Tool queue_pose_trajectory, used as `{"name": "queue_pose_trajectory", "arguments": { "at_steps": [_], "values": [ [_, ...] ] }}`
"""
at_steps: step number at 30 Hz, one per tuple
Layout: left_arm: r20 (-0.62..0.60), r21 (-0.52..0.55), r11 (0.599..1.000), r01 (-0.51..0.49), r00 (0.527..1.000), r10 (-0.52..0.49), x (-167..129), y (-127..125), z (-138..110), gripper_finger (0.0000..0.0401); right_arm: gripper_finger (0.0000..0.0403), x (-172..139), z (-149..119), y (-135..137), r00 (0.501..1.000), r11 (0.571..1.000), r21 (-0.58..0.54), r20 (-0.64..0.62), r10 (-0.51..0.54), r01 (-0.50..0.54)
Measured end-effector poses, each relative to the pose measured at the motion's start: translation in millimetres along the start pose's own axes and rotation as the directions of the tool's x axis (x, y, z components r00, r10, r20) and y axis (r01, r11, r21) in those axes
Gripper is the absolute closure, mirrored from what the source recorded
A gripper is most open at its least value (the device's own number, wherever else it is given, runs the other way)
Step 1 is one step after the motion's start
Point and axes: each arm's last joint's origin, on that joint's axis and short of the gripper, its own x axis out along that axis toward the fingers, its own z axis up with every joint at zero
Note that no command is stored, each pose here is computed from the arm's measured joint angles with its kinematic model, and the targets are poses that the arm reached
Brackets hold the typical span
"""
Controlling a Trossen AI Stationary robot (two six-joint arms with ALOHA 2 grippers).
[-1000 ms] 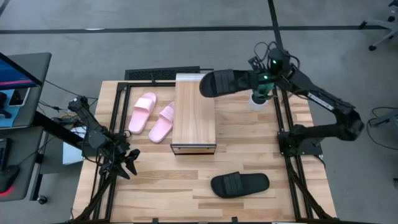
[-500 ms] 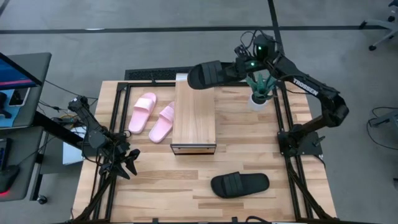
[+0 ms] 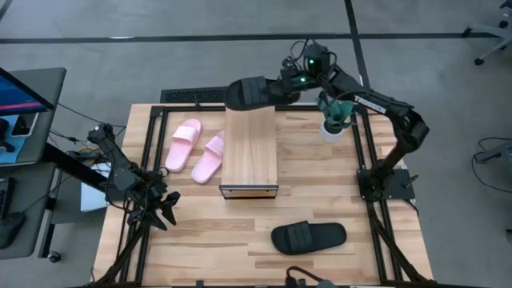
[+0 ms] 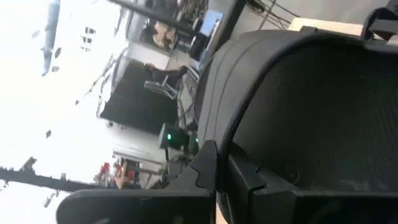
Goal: Pick and place slides into the shelf
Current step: Put the top black slide on the shelf
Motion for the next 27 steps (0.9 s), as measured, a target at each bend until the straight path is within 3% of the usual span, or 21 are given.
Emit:
{"name": "queue_pose_trajectory", "arguments": {
  "at_steps": [10, 27],
  "values": [
    [0.0, 0.0, 1.0, 0.0, 1.0, 0.0, 0, 0, 0, 0.0239, 0.04, 21, -1, -17, 0.994, 0.985, 0.159, 0.072, -0.08, 0.068],
    [0.0, 0.0, 1.0, 0.0, 1.0, 0.0, 0, 0, 0, 0.0239, 0.04, 32, -10, -21, 0.986, 0.971, 0.198, 0.076, -0.15, 0.133]
  ]
}}
